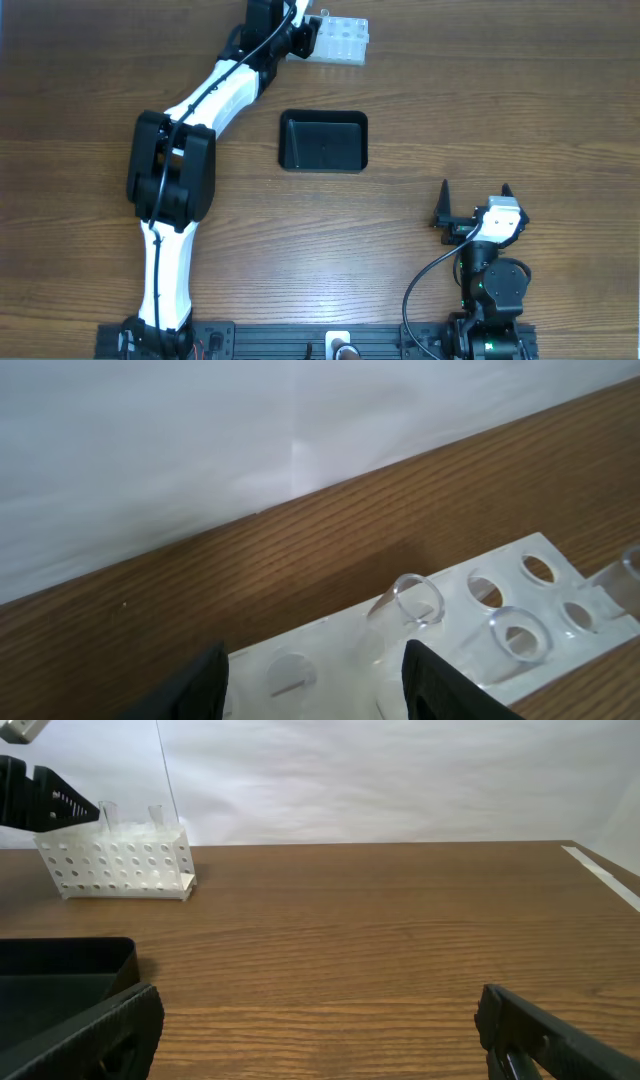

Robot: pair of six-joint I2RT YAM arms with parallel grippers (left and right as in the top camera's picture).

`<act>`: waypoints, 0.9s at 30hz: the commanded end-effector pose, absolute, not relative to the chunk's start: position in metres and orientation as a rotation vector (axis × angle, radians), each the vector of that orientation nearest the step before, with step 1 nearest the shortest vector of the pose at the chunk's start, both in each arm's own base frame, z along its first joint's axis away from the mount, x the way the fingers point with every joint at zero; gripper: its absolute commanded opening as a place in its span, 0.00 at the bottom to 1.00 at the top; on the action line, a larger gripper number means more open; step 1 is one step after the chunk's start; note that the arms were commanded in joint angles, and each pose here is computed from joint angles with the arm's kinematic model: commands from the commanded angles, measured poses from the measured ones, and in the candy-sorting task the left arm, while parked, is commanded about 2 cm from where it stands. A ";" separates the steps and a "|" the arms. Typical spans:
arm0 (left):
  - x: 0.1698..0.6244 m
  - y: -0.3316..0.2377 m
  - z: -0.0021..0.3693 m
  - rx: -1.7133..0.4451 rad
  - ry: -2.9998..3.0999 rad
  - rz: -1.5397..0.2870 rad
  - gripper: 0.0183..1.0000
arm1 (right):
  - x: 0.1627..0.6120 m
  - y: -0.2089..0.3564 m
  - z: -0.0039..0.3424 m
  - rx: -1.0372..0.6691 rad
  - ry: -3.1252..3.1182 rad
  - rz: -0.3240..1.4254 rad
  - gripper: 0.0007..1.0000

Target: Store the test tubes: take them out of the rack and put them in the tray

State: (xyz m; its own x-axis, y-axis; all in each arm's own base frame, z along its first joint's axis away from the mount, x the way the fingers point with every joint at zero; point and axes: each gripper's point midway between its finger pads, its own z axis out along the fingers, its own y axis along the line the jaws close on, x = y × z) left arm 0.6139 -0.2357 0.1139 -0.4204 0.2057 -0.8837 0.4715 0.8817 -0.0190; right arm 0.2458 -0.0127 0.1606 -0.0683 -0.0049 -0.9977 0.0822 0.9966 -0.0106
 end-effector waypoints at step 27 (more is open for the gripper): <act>0.631 -0.262 0.119 0.529 1.922 -0.345 0.44 | 0.246 -0.013 0.158 0.063 1.640 -0.070 0.99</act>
